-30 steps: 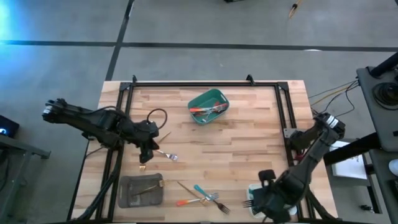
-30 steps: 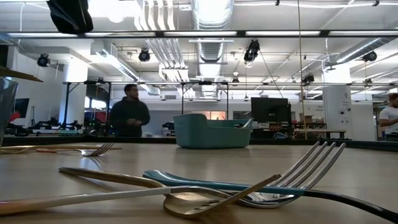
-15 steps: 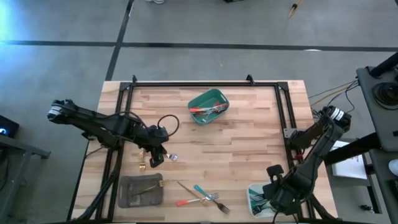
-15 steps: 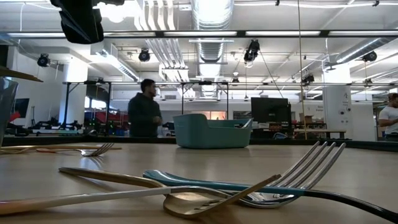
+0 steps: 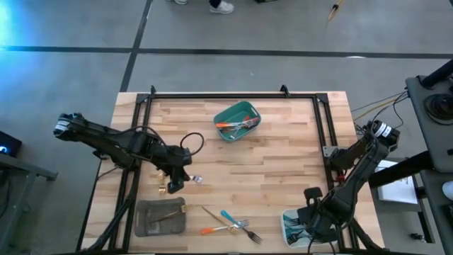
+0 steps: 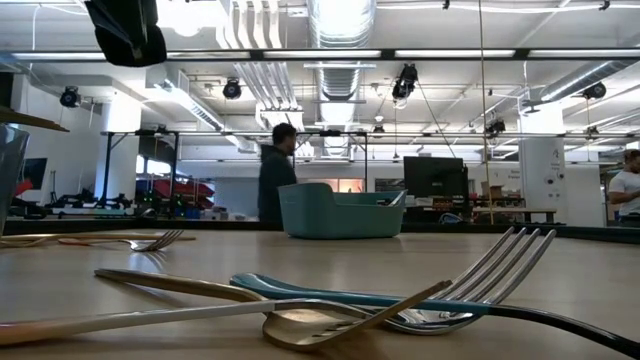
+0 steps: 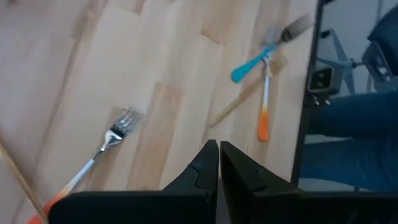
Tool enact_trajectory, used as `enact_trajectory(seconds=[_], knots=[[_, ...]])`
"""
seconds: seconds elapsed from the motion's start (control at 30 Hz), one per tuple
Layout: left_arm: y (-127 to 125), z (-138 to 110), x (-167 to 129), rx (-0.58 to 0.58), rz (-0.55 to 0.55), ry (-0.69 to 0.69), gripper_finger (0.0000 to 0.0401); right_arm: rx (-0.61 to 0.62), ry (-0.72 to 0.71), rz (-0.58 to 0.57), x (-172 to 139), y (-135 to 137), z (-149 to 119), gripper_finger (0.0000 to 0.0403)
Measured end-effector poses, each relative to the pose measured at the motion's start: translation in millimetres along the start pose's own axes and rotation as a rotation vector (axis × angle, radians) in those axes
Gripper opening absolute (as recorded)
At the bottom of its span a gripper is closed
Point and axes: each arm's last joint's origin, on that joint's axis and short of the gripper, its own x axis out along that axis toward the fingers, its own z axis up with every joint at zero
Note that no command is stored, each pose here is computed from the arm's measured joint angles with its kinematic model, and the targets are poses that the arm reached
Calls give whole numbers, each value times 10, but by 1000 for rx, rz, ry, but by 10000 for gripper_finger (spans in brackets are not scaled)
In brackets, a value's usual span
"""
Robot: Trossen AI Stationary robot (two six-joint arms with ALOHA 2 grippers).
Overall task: Sort silverware by color (type)
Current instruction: Put the blue fork into the white bin, then put the gold fork into the black bin
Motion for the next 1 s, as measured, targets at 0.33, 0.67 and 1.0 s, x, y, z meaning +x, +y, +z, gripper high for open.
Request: enact_trajectory(seconds=[0.33,0.67,1.0], knots=[[3,-15,-2,31,-10,23,0,49,-51,52,-66,71,58,96],[-16,-78,-9,28,-114,148,0,71,-164,58,-266,101,200,84],[18,-123,66,95,-89,190,0,329,-245,19,-342,-200,454,76]])
